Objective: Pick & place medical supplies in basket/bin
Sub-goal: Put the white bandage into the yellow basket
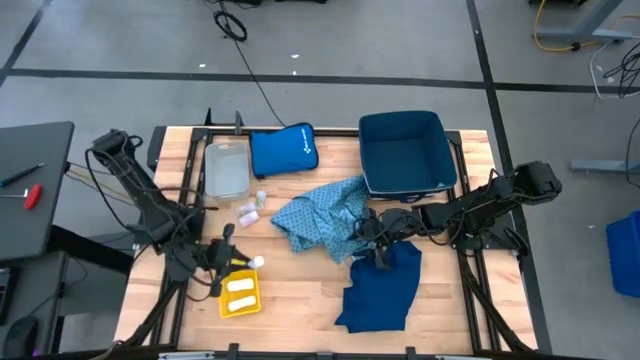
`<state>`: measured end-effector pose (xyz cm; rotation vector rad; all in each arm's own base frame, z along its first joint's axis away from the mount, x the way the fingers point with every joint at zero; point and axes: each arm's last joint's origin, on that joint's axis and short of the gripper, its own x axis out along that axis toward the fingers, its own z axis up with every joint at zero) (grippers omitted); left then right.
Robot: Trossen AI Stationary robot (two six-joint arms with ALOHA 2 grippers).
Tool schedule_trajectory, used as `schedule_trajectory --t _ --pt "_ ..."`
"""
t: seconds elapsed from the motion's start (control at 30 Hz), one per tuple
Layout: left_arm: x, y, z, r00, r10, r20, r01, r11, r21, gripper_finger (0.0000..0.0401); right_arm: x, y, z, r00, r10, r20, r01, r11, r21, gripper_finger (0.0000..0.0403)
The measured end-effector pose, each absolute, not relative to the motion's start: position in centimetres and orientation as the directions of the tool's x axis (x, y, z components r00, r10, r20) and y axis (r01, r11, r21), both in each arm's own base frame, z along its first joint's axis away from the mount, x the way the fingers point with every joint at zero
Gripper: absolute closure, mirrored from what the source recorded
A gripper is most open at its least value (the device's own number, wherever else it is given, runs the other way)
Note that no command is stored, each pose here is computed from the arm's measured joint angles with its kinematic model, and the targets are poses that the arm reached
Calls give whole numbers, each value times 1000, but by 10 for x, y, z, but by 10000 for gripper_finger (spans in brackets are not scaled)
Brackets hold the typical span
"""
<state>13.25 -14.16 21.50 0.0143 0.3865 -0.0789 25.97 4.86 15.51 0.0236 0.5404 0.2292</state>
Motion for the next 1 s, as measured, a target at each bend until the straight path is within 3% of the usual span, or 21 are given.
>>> schedule_trajectory --t 0.27,0.6,0.93,1.0 --pt "121 -136 179 838 -208 -504 123 973 -198 361 260 49 155 833 223 -507 -208 974 86 174" --pt "111 -134 165 654 -347 -672 53 908 -416 361 260 48 155 836 208 -508 -194 978 81 174" --pt "114 -131 160 616 -342 -710 8 903 -429 360 260 48 155 837 205 -508 -193 978 76 174" --pt "116 -130 159 610 -337 -717 0 905 -426 345 260 48 155 837 205 -508 -193 978 76 174"
